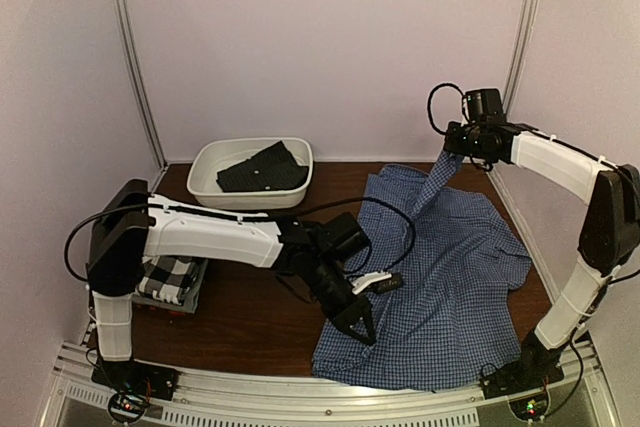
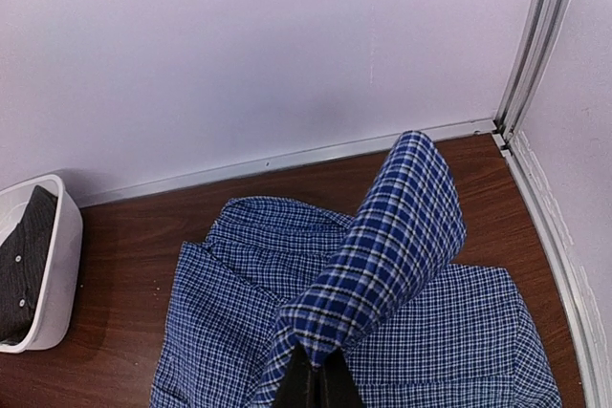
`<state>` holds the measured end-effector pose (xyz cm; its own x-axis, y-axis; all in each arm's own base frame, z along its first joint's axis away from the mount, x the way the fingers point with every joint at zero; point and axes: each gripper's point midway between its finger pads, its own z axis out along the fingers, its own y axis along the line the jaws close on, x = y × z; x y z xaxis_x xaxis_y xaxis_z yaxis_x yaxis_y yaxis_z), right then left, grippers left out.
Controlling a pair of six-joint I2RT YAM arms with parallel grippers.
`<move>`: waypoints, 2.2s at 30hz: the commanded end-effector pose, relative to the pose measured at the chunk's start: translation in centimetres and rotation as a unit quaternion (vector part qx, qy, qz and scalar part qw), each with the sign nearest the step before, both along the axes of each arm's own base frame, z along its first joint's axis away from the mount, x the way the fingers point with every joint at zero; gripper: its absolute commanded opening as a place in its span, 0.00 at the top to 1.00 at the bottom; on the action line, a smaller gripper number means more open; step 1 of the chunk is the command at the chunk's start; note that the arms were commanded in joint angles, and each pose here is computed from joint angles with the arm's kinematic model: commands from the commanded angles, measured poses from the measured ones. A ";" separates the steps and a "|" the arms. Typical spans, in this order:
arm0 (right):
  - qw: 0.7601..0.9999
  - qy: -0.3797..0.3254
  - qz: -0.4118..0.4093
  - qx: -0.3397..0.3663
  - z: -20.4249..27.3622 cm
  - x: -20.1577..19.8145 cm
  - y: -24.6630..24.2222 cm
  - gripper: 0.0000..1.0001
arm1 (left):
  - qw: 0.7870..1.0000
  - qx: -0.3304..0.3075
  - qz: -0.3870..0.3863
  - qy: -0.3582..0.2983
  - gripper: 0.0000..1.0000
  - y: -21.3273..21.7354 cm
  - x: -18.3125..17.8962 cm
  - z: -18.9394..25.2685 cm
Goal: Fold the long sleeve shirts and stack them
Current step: Fold the 1/3-folded shirt at the center of the board.
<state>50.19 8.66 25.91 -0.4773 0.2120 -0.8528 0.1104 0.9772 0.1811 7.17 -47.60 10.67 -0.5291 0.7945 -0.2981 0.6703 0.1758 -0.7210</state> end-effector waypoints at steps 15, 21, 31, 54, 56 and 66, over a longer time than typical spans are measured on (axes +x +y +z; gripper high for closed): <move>0.997 0.066 0.038 -0.011 -4.6 -4.5 2.3 0.99 | 0.999 0.001 -0.026 0.028 1.00 -2.4 -0.7 -3.4; 0.997 0.072 0.040 -0.005 -5.0 -6.1 2.6 0.98 | 0.999 0.002 -0.023 0.035 0.97 -2.6 -0.7 -4.3; 0.991 0.109 0.070 -0.024 -7.6 -8.7 4.4 0.96 | 0.999 -0.026 -0.013 0.015 0.57 -3.6 0.2 -2.0; 0.958 0.171 0.229 0.000 -14.9 -15.7 15.3 0.52 | 0.974 -0.039 0.222 -0.010 0.57 4.4 12.7 1.3; 0.961 0.157 0.229 0.008 -13.7 -15.6 15.4 0.47 | 0.973 -0.035 0.226 -0.012 0.58 4.5 12.8 1.1; 0.972 0.156 0.172 0.028 -14.1 -13.7 12.1 0.39 | 0.971 -0.026 0.238 -0.023 0.58 4.8 13.2 0.6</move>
<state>35.21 22.35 11.67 -0.7692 -0.0431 -0.6375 -0.2272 0.9510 0.2098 19.93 -42.66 10.70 -0.8220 0.4645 -0.3296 0.5378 0.4424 -0.7177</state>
